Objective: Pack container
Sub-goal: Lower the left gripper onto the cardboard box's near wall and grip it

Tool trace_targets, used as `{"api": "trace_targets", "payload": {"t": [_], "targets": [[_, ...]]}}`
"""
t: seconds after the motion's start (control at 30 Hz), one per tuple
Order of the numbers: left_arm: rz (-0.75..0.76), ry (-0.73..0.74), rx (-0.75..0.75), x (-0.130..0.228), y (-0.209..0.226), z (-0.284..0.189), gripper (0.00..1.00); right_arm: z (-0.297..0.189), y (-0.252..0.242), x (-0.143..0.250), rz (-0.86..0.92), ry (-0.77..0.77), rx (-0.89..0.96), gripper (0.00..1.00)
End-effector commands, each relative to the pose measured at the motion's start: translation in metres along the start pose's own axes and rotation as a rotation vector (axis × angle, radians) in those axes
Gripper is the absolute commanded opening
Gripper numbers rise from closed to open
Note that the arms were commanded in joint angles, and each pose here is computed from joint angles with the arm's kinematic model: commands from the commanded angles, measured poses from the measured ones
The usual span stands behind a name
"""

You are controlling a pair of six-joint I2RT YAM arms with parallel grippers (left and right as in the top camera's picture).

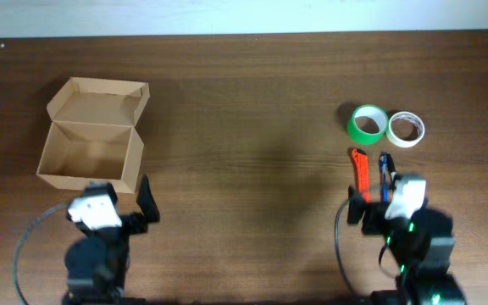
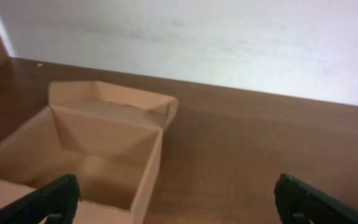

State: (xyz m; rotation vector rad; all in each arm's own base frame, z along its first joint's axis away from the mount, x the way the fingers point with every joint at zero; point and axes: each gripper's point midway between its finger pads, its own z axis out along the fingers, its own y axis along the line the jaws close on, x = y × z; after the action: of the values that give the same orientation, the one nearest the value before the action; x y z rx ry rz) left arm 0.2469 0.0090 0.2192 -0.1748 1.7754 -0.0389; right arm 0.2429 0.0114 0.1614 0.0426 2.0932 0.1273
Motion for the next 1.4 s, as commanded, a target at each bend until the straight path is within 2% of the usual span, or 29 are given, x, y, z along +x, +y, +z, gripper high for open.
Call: {"api": "trace_targets", "payload": {"t": [0.0, 0.27, 0.37, 0.53, 0.63, 0.67, 0.8, 1.03, 1.07, 1.13, 1.2, 1.37], "targets": [[-0.007, 0.033, -0.055, -0.037, 0.001, 0.013, 1.0, 0.005, -0.008, -0.048, 0.012, 0.028, 0.061, 0.99], [0.192, 0.228, -0.091, -0.1, -0.004, 0.07, 1.0, 0.008, -0.05, -0.142, 0.044, 0.197, 0.189, 0.99], [0.2, 0.307, -0.114, -0.118, 0.0, 0.09, 1.0, 0.001, -0.074, -0.167, -0.016, 0.233, 0.234, 0.99], [0.208, 0.403, -0.142, -0.124, 0.008, 0.115, 1.0, -0.007, -0.096, -0.186, 0.032, 0.227, 0.273, 0.99], [0.208, 0.456, -0.136, -0.109, 0.009, 0.127, 1.0, -0.008, -0.109, -0.182, 0.043, 0.242, 0.323, 0.99], [0.212, 0.482, -0.138, -0.102, 0.01, 0.128, 1.0, -0.009, -0.124, -0.178, 0.07, 0.26, 0.39, 0.99], [0.219, 0.573, -0.141, -0.079, 0.013, 0.128, 1.0, -0.017, -0.171, -0.143, 0.346, 0.347, 0.59, 0.99], [0.229, 0.677, -0.138, -0.051, 0.015, 0.133, 1.0, 0.002, -0.199, -0.074, 0.59, 0.59, 0.526, 0.99], [0.236, 0.704, -0.138, -0.045, 0.016, 0.132, 0.99, 0.004, -0.202, -0.065, 0.609, 0.625, 0.526, 0.99], [0.26, 0.787, -0.131, -0.026, 0.019, 0.129, 0.83, 0.007, -0.207, -0.051, 0.637, 0.678, 0.53, 0.99], [0.288, 0.899, -0.111, 0.0, 0.021, 0.127, 0.79, 0.014, -0.207, -0.044, 0.66, 0.707, 0.505, 0.99], [0.32, 1.085, -0.056, 0.051, 0.022, 0.133, 0.77, 0.02, -0.205, -0.042, 0.67, 0.712, 0.481, 0.99]]}}
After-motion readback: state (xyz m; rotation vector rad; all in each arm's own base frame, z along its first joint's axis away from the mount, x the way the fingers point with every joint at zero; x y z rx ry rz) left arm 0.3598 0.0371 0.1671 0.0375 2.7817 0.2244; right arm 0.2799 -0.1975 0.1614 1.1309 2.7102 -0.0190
